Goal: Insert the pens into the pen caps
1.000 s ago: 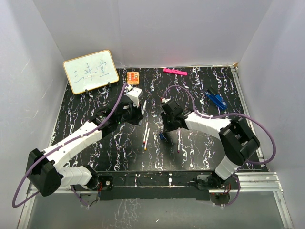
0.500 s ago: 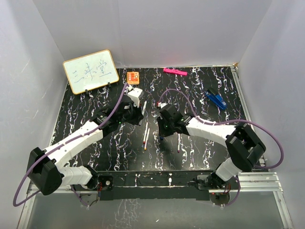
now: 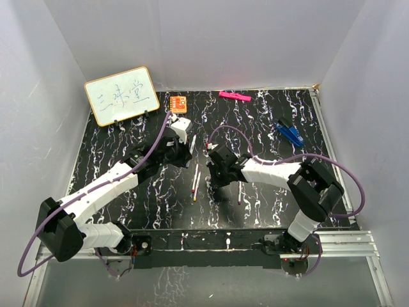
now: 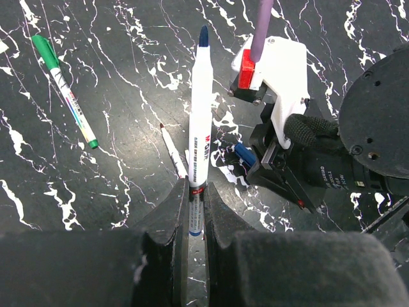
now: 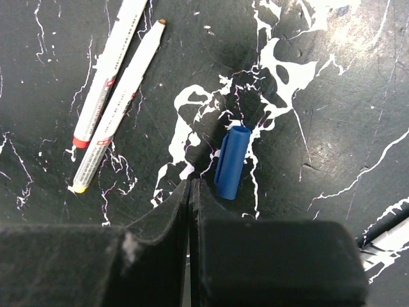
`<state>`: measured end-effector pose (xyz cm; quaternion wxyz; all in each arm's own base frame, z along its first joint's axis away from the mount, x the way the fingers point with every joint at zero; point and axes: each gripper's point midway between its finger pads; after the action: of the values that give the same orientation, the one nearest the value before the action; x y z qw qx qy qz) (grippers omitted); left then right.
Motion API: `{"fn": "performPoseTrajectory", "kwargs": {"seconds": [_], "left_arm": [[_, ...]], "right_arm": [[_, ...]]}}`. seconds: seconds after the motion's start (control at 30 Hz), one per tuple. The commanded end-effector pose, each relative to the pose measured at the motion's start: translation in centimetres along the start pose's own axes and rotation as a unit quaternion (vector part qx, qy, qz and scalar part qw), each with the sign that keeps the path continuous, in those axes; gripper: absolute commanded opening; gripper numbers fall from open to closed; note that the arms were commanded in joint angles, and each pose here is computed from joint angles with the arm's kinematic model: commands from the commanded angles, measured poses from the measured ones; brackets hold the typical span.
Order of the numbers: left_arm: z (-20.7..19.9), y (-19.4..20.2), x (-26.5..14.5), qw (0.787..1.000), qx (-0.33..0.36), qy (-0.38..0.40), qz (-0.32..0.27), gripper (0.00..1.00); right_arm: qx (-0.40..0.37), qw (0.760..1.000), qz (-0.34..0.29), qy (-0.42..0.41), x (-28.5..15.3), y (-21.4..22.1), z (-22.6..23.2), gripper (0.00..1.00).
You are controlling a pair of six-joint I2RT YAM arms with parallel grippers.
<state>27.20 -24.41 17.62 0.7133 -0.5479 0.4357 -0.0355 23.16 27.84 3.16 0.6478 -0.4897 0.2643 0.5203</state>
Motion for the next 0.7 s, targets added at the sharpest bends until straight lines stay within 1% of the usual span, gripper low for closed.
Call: {"fn": "performPoseTrajectory", "kwargs": {"seconds": [0.0,0.33,0.5,0.67], "left_arm": [[0.4,0.5,-0.1,1.0,0.002,-0.008,0.007,0.0],[0.5,0.6,0.1,1.0,0.003,-0.011,0.01,0.0],[0.5,0.6,0.1,1.0,0.004,-0.012,0.011,0.0],[0.6,0.7,0.0,1.0,0.002,-0.013,0.012,0.0]], "right_arm": [[0.007,1.0,-0.019,-0.005,0.4,-1.0,0.6,0.0],[0.011,0.999,-0.022,0.039,1.0,-0.8,-1.3,0.0],[0.012,0.996,-0.027,0.081,1.4,-0.7,-2.9,0.0],[0.012,0.993,-0.019,0.117,1.5,-0.3,-4.3,0.0]]}}
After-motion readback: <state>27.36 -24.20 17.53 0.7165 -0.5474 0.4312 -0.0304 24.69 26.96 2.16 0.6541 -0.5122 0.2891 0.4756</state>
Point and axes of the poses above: each gripper's point midway between its finger pads, its own x axis out along the fingers, its own z axis along the line the jaws close on, y = z × x, and after that the axes turned 15 degrees about x, right-handed
